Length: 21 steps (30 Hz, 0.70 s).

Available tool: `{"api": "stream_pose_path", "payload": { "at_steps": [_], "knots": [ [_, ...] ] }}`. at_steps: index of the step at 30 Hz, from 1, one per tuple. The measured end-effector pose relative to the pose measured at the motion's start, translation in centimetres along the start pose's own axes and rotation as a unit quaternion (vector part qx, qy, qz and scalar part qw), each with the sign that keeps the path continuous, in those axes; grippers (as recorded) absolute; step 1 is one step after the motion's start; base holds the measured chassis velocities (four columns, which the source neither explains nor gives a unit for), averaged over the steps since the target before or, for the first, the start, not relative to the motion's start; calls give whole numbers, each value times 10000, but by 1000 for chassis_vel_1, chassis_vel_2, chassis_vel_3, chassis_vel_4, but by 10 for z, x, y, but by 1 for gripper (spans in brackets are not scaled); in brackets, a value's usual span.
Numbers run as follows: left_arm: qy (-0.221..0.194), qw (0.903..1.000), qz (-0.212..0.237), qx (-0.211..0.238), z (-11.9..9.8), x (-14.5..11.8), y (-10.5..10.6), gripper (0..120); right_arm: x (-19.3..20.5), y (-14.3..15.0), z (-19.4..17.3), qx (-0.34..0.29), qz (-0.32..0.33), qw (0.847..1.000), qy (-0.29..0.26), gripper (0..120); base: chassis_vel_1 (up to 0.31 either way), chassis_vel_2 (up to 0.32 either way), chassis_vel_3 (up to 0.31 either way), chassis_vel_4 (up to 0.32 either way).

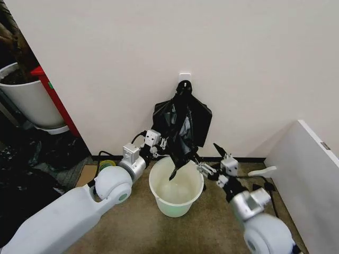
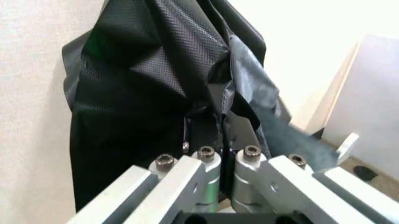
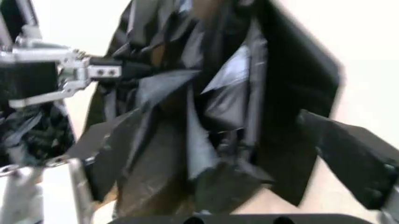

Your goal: Place the garbage bag over the trash bin.

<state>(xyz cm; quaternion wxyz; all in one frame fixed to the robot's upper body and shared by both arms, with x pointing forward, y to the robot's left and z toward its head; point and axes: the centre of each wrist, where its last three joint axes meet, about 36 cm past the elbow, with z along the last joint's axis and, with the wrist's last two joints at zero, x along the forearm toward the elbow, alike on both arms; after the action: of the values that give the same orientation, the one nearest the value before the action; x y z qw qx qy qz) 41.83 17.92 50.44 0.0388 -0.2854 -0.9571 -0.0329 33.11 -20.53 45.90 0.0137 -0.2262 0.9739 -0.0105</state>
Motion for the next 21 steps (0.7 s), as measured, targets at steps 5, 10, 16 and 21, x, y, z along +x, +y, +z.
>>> {"api": "stream_pose_path", "payload": {
  "at_steps": [5, 10, 16, 21],
  "knots": [
    [15, 10000, -25, -1, 0, 2, 2, 0, -33, 0, 6, 191, -177, 9996, 146, 94, 0, 0, 0, 0],
    [8, 10000, -53, 30, 0, 5, 2, 0, -48, -1, 13, 318, -149, 9992, 195, 73, 0, 0, 0, 0],
    [15, 10000, -69, 56, 1, 7, 2, 0, -49, 3, 16, 397, -162, 9988, 226, 54, 0, 0, 0, 0],
    [11, 10000, -34, 69, -2, 9, 1, 0, -53, 7, 23, 434, -212, 9983, 326, 36, 0, 0, 0, 0]
  ]
}}
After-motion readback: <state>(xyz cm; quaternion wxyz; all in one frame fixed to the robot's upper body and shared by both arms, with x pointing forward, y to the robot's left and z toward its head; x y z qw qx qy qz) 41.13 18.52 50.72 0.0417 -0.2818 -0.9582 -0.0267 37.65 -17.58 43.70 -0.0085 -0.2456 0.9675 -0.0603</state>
